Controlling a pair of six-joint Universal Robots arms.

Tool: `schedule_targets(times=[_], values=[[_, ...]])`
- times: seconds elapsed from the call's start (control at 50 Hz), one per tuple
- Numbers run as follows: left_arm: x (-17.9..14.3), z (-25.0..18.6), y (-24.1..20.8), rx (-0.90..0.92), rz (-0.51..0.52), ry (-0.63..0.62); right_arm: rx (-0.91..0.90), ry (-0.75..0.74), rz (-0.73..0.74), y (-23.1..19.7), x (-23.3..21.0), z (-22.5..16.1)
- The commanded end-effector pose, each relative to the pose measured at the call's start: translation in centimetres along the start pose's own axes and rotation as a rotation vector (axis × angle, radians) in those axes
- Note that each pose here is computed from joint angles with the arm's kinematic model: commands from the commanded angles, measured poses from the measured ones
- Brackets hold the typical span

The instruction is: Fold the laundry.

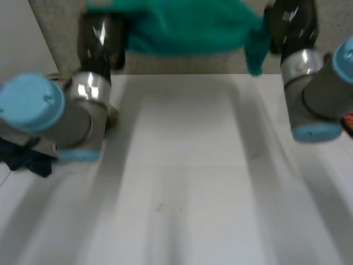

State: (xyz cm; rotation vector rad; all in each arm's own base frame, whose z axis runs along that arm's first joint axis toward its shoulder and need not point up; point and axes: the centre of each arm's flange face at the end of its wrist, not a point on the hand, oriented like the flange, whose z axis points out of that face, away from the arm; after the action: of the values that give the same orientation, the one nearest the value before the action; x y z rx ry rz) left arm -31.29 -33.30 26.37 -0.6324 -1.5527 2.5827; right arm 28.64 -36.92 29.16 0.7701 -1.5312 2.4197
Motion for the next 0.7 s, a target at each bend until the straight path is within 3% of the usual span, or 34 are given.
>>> schedule_targets(times=[0.02,0.14,0.26,0.34,0.44,0.6,0.7], values=[[3.5,-7.9,5.4,-0.325,0.011,0.171,-0.257,-0.235,0.004,6.2,-4.4,-4.7],[4.8,-14.3,6.3,-0.569,0.024,0.297,-0.394,-0.328,-0.006,9.7,-6.4,-8.0],[3.5,-17.3,4.9,-0.747,0.048,0.327,-0.418,-0.349,-0.017,10.0,-6.5,-9.0],[2.8,-17.7,2.9,-0.774,0.056,0.337,-0.423,-0.360,-0.025,9.8,-6.4,-9.6],[2.3,-17.0,0.0,-0.707,0.059,0.335,-0.429,-0.370,-0.020,9.4,-6.3,-10.4],[1.9,-12.4,-3.0,-0.534,0.028,0.291,-0.450,-0.384,-0.016,9.4,-6.2,-11.8],[4.1,-8.6,-0.9,-0.497,-0.010,0.398,-0.443,-0.396,-0.011,9.0,-6.0,-12.2]])
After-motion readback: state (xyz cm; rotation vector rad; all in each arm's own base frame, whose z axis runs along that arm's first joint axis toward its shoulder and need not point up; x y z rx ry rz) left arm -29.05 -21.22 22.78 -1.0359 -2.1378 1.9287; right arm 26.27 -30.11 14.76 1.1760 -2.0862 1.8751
